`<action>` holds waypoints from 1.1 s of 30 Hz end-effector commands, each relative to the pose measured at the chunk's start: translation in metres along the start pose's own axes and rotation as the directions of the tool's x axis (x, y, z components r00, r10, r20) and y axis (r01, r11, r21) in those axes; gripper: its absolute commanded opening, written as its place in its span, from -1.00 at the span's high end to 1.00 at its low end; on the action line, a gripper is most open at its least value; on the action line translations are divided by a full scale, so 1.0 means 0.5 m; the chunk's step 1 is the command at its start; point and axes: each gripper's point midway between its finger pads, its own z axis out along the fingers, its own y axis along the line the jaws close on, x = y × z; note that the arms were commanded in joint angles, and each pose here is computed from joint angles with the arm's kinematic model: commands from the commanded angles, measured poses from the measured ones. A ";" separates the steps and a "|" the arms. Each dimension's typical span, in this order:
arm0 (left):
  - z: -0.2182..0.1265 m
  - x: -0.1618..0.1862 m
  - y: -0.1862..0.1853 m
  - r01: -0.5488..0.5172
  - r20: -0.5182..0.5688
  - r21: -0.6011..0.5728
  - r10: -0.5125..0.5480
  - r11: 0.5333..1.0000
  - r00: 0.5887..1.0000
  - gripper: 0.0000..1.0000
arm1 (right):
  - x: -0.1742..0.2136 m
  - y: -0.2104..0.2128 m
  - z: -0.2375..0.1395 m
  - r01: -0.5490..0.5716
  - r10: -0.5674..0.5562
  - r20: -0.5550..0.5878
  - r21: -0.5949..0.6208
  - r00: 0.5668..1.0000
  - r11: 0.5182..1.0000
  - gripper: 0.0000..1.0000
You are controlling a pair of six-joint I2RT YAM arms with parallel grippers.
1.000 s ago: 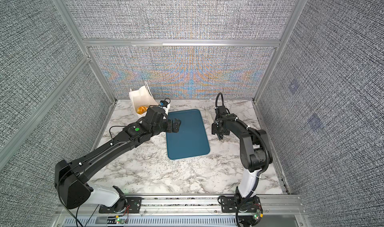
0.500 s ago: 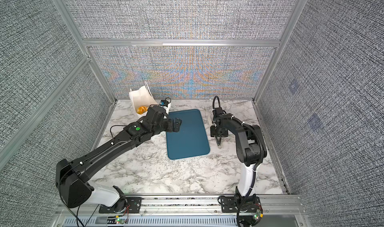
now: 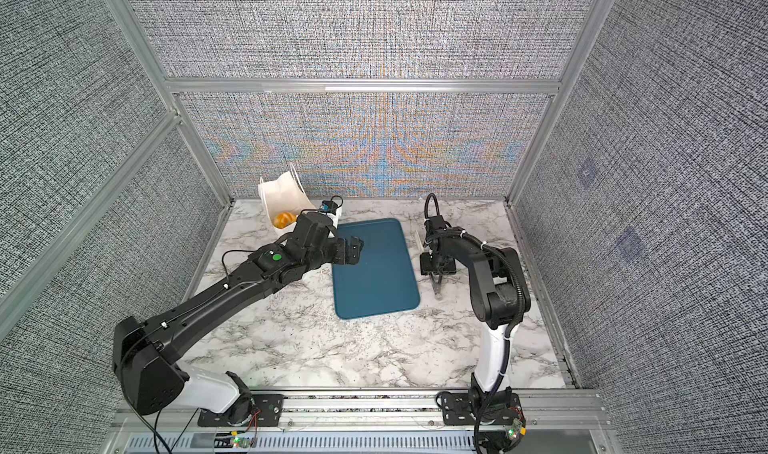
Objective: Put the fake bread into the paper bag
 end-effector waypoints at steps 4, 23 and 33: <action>-0.006 0.002 0.019 0.008 0.003 -0.048 -0.007 0.999 1.000 -0.99 | -0.005 -0.009 -0.012 -0.008 0.007 0.054 0.020 0.999 1.000 -0.62; -0.103 0.032 0.149 0.143 0.179 -0.257 -0.098 0.956 0.979 -0.99 | -0.028 -0.033 -0.196 0.054 -0.080 0.515 0.066 0.853 0.996 -0.91; -0.151 0.110 0.305 0.230 0.237 -0.458 -0.131 0.859 0.963 -0.99 | 0.010 -0.202 -0.242 -0.229 0.023 0.802 0.142 0.596 0.963 -0.99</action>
